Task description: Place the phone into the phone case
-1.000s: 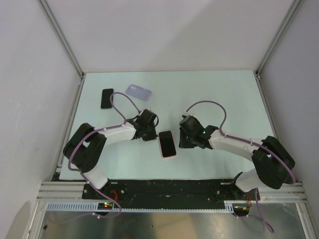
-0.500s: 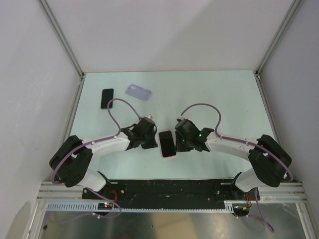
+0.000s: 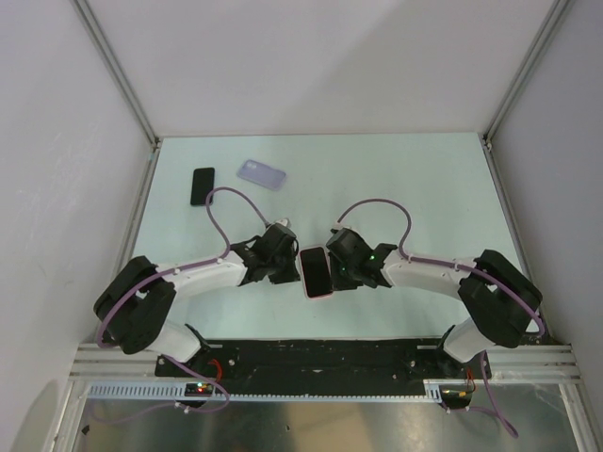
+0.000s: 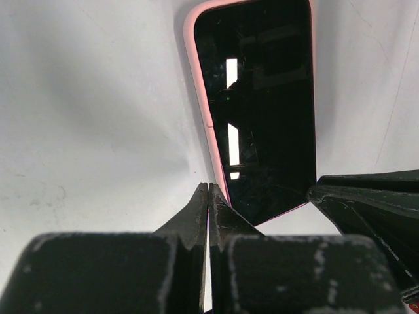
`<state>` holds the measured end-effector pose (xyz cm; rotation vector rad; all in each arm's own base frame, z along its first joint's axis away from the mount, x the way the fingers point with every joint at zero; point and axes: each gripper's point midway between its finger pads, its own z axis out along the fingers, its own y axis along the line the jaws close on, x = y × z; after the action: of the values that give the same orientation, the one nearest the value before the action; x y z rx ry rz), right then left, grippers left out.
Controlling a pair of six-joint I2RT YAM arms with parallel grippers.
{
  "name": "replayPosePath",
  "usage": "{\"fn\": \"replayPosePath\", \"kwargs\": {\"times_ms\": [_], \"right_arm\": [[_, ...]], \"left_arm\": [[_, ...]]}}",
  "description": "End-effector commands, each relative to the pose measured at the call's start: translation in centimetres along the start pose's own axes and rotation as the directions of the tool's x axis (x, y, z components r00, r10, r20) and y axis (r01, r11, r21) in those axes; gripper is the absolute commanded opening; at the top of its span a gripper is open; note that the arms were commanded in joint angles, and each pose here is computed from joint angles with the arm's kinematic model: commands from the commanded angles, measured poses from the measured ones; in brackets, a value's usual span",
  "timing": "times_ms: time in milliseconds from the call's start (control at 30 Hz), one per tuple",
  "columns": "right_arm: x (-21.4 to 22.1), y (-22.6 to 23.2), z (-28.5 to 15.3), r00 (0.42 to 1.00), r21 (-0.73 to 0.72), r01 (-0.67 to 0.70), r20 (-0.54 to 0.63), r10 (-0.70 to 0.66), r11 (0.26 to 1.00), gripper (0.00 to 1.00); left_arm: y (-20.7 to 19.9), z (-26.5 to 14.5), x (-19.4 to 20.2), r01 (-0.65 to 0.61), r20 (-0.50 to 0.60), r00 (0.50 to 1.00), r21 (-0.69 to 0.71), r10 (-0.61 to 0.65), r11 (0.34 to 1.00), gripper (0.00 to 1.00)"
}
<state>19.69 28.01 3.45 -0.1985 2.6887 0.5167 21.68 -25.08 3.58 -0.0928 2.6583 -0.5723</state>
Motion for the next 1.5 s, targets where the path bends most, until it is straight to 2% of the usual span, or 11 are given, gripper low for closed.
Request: {"fn": "replayPosePath", "kwargs": {"times_ms": [0, 333, 933, 1067, 1467], "right_arm": [[-0.5, 0.9, 0.4, 1.000, -0.012, -0.012, 0.011, 0.012, 1.000, 0.19], [1.2, -0.3, 1.6, 1.000, 0.066, 0.009, -0.026, -0.007, 0.998, 0.08], [3.8, -1.6, 3.6, 0.995, 0.166, 0.059, -0.083, -0.046, 0.984, 0.05], [3.2, -1.4, 3.4, 0.995, 0.181, 0.077, -0.073, -0.065, 0.981, 0.08], [0.9, -0.6, 2.2, 0.993, 0.198, 0.115, -0.024, -0.113, 0.973, 0.24]], "left_arm": [[-1.5, -0.3, -0.7, 0.003, 0.015, 1.000, 0.039, -0.003, 0.999, 0.00], [-1.4, -0.1, -0.4, 0.000, 0.006, 1.000, 0.032, 0.000, 0.999, 0.00], [-1.4, -0.2, 1.7, -0.006, -0.045, 0.999, 0.055, 0.009, 0.998, 0.00], [-1.3, 0.0, 1.7, -0.002, -0.044, 0.999, 0.046, 0.004, 0.999, 0.00], [-0.9, 0.3, 2.4, -0.013, -0.032, 0.999, 0.011, 0.013, 1.000, 0.02]]}}
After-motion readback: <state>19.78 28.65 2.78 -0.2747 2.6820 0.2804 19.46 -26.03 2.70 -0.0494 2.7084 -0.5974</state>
